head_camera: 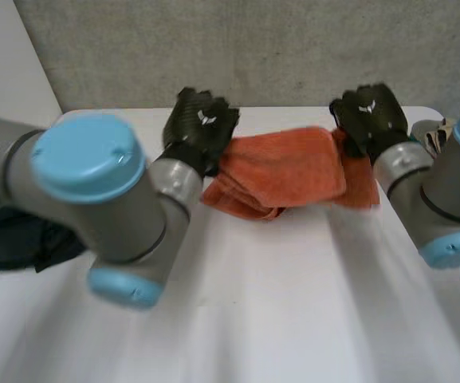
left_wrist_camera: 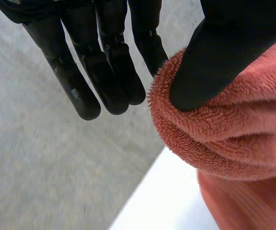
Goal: Fold the laundry.
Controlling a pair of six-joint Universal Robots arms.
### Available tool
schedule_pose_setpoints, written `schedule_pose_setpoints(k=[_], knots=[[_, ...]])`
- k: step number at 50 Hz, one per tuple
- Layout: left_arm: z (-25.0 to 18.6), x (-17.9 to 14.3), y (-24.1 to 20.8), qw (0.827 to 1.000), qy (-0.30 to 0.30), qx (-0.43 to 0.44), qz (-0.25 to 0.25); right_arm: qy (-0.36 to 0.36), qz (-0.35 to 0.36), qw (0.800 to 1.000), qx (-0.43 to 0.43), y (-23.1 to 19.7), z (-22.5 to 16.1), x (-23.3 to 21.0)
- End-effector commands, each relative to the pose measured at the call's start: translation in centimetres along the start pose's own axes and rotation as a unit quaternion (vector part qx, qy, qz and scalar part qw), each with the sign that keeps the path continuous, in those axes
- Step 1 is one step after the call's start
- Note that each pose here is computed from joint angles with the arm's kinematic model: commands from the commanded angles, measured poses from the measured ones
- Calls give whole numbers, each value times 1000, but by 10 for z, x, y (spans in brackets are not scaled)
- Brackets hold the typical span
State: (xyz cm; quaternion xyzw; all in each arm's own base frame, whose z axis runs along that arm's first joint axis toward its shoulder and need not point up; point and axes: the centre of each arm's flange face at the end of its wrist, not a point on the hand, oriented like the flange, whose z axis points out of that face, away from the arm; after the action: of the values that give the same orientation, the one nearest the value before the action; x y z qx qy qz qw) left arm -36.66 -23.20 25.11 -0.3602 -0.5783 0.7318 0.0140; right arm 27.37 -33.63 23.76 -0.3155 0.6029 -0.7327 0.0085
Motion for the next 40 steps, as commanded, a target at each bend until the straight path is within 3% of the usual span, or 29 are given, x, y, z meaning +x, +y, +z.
schedule_pose_setpoints(k=[1, 6, 11, 16, 24, 29, 40], knots=[[-74, 38, 16, 995, 51, -69, -43, -58, 56, 997, 12, -3, 6, -22], [-102, 67, 21, 989, 96, -91, -63, -122, 58, 988, -77, 23, -10, -50], [-109, 62, 27, 985, 85, -135, -72, -147, 42, 978, -142, 39, -25, -56], [-110, 37, 15, 982, 64, -154, -87, -150, 35, 976, -154, 41, -33, -50], [-79, -24, -13, 988, 33, -81, -128, -152, 26, 980, -123, 17, -48, -34], [-32, -33, 2, 986, 81, -52, -137, -164, 21, 981, -97, -1, -64, -30], [15, 8, 50, 962, 224, -98, -124, -174, 20, 982, -70, -21, -81, -27]])
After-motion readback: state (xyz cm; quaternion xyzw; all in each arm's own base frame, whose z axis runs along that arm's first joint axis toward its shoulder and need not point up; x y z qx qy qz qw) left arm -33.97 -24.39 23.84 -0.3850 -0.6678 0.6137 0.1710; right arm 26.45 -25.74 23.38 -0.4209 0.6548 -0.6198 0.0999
